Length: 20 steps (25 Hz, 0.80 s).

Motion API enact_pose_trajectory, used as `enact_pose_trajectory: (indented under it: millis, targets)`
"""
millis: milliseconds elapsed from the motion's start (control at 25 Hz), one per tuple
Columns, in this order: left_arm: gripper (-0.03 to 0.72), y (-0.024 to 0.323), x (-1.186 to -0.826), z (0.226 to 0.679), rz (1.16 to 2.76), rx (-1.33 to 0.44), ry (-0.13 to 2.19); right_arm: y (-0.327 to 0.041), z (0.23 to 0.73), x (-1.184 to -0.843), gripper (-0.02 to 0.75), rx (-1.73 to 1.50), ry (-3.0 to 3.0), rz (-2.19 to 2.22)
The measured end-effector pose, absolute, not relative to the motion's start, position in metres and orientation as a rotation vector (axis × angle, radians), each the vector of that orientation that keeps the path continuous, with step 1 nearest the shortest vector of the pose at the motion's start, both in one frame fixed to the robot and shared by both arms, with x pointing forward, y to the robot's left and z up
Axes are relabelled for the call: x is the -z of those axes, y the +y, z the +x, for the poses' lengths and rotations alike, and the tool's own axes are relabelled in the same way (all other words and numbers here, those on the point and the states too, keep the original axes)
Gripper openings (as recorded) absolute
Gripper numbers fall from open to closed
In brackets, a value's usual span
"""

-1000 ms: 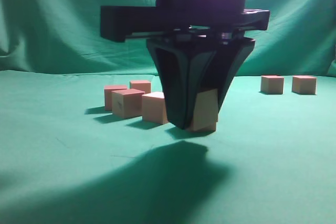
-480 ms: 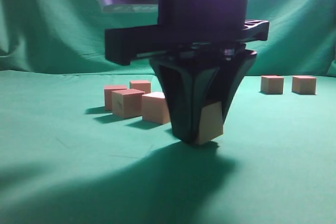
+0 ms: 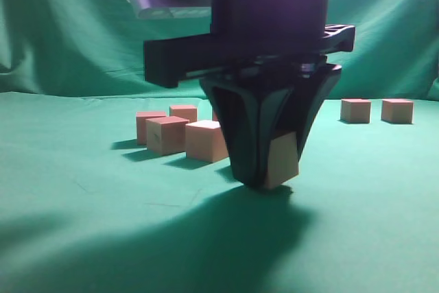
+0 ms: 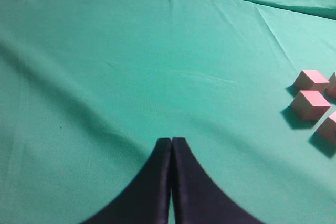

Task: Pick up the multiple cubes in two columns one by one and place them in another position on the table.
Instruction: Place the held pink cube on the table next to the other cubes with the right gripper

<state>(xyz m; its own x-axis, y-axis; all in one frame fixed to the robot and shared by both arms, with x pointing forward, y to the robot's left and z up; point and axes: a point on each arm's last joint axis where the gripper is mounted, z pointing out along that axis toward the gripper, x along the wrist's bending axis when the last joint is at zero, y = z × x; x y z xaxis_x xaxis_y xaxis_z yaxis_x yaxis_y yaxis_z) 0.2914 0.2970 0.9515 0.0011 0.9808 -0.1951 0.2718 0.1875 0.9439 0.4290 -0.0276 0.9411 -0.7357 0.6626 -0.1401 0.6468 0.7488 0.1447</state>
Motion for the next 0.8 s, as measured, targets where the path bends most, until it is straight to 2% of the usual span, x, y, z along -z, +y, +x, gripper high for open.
enact_pose_trajectory:
  millis: [160, 200, 240, 280, 480, 720, 800]
  targets:
    - [0.000, 0.2970, -0.9515, 0.2914, 1.268, -0.901, 1.470, -0.0276, 0.4290, -0.9411, 0.264, -0.128, 2.764, 1.045]
    - [0.000, 0.2970, -0.9515, 0.2914, 1.268, -0.901, 1.470, -0.0276, 0.4290, -0.9411, 0.323, -0.128, 2.764, 1.045]
    - [0.000, 0.2970, -0.9515, 0.2914, 1.268, -0.901, 1.470, -0.0276, 0.4290, -0.9411, 0.325, -0.128, 2.764, 1.045]
    - [0.000, 0.2970, -0.9515, 0.2914, 1.268, -0.901, 1.470, -0.0275, 0.4289, -0.9411, 0.372, -0.128, 2.765, 1.047]
    - [0.000, 0.2970, -0.9515, 0.2914, 1.268, -0.901, 1.470, -0.0270, 0.4278, -0.9409, 0.504, -0.132, 2.770, 1.073]
    - [0.000, 0.2970, -0.9515, 0.2914, 1.268, -0.901, 1.470, -0.0298, 0.4255, -0.9405, 0.497, -0.077, 2.777, 1.095]
    - [0.000, 0.2970, -0.9515, 0.2914, 1.268, -0.901, 1.470, -0.0327, 0.4243, -0.9412, 0.522, -0.018, 2.778, 1.101]
